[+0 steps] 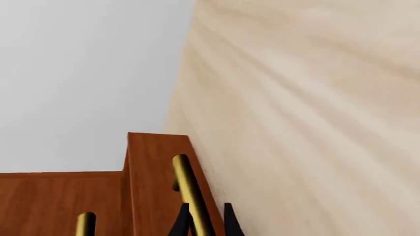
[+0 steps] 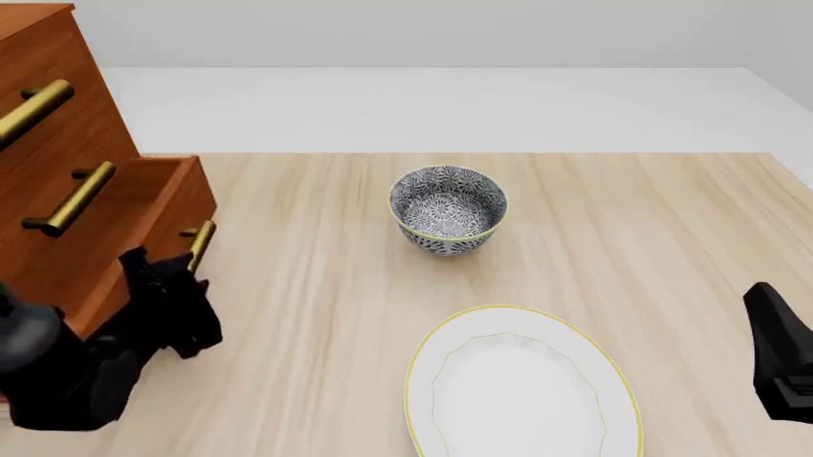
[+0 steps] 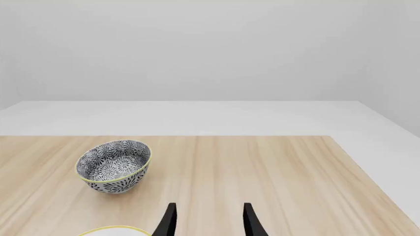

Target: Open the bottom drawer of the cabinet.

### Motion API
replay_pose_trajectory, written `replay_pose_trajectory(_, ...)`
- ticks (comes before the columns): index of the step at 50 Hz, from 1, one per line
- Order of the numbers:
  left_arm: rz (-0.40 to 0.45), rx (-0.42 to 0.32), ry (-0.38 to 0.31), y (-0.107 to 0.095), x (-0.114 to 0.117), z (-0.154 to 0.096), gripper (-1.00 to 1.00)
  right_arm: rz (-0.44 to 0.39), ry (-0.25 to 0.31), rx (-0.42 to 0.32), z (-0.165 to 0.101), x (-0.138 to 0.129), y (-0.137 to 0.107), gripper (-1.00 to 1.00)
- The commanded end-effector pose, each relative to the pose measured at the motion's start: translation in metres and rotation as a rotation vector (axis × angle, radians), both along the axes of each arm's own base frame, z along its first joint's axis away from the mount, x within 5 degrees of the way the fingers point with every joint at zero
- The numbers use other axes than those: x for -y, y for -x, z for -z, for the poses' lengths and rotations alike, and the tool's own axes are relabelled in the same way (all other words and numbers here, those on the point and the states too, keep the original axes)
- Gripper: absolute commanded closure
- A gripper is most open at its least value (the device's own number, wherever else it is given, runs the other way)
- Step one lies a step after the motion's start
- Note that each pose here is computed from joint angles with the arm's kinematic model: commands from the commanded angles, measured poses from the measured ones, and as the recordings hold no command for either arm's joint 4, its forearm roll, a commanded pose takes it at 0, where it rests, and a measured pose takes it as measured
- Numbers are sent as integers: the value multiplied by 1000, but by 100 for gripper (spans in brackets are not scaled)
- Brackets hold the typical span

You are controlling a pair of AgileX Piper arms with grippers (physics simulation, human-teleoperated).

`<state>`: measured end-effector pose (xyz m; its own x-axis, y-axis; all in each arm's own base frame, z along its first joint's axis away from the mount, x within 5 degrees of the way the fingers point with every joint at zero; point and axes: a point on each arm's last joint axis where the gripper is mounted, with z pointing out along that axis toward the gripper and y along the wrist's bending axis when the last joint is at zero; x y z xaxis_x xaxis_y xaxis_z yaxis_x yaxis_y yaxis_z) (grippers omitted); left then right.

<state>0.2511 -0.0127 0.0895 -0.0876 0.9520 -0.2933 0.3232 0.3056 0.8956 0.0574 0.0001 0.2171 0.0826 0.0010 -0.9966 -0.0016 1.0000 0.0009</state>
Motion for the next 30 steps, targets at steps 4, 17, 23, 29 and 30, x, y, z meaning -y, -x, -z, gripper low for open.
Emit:
replay_pose_trajectory(4, 205, -36, 22, -13, 50, 23, 100, 0, 0, 0, 0, 0, 0, -100)
replay_pose_trajectory(17, 253, -36, 33, -8, 63, 21, 100, 0, 0, 0, 0, 0, 0, -100)
replay_pose_trajectory(23, 268, -38, 37, -5, 67, 20, 100, 0, 0, 0, 0, 0, 0, -100)
replay_pose_trajectory(29, 259, -14, 55, 2, 64, 7, 100, 0, 0, 0, 0, 0, 0, -100)
replay_pose_trajectory(30, 269, -17, 55, 3, 66, 7, -100, 0, 0, 0, 0, 0, 0, -100)
